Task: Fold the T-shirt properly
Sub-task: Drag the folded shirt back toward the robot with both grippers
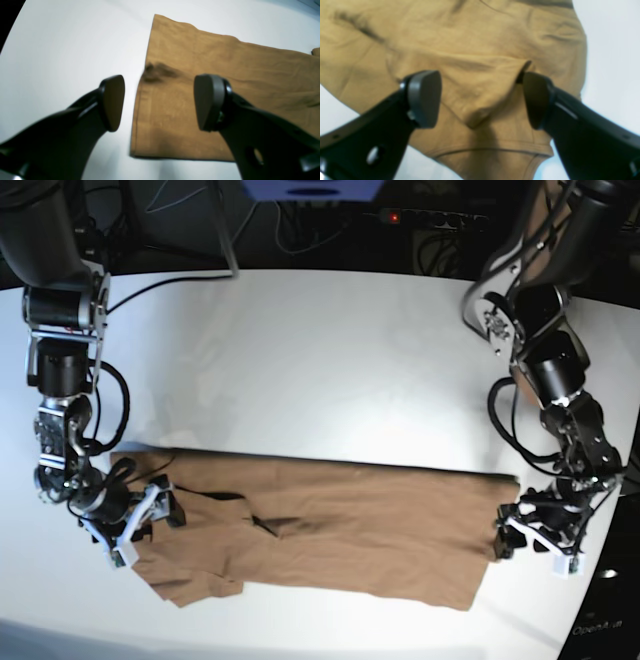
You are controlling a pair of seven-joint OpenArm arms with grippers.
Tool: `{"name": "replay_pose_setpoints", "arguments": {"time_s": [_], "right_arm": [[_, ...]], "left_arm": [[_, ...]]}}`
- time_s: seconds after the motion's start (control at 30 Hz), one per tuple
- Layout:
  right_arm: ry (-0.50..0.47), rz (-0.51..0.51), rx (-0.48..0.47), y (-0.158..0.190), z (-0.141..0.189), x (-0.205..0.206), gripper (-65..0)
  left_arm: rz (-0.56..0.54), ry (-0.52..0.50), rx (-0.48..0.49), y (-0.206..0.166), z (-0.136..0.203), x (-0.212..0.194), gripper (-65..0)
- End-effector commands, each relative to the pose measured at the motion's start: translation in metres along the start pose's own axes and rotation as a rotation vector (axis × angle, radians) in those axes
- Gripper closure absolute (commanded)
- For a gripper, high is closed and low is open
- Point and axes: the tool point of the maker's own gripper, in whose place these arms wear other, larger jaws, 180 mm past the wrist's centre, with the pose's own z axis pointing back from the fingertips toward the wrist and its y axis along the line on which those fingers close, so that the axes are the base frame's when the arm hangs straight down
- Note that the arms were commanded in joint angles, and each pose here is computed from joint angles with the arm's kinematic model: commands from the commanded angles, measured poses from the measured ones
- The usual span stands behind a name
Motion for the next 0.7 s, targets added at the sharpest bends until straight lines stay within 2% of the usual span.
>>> {"name": "replay_pose_setpoints", "arguments": {"time_s": [0.0, 0.2, 0.27, 0.33, 0.43, 0.47, 0.5, 0.53, 0.67], "right_arm": [[-0.079, 0.017, -0.016, -0.011, 0.007, 0.03, -52.1], [-0.074, 0.02, -0.037, -0.022, 0.014, 0.029, -51.4], [-0.07, 0.02, -0.039, -0.023, 0.014, 0.027, -46.3], [-0.07, 0.02, -0.039, -0.023, 0.014, 0.027, -32.4], [-0.066, 0.014, -0.036, -0.022, 0.013, 0.024, -4.2], [-0.063, 0.011, -0.032, -0.02, 0.012, 0.022, 0.0], [-0.054, 0.007, -0.028, -0.018, 0.011, 0.016, -0.6], [-0.046, 0.003, -0.026, -0.016, 0.011, 0.01, -1.9], [-0.064, -0.014, -0.004, -0.004, 0.006, 0.001, -1.0]], "left_arm": [[-0.01, -0.083, 0.001, 0.003, 0.004, 0.03, -44.7], [-0.009, -0.069, 0.002, 0.003, 0.004, 0.023, -44.5], [-0.005, -0.065, -0.003, 0.0, 0.003, 0.021, -42.1], [-0.005, -0.058, -0.011, -0.003, 0.001, 0.018, -32.8], [-0.007, -0.05, -0.026, -0.012, -0.003, 0.015, -12.8], [-0.017, -0.046, -0.035, -0.017, -0.005, 0.015, -7.3], [-0.029, -0.04, -0.045, -0.022, -0.007, 0.015, -3.3], [-0.042, -0.035, -0.055, -0.027, -0.008, 0.015, -2.4], [-0.064, -0.015, -0.08, -0.038, -0.013, 0.01, -3.9]]}}
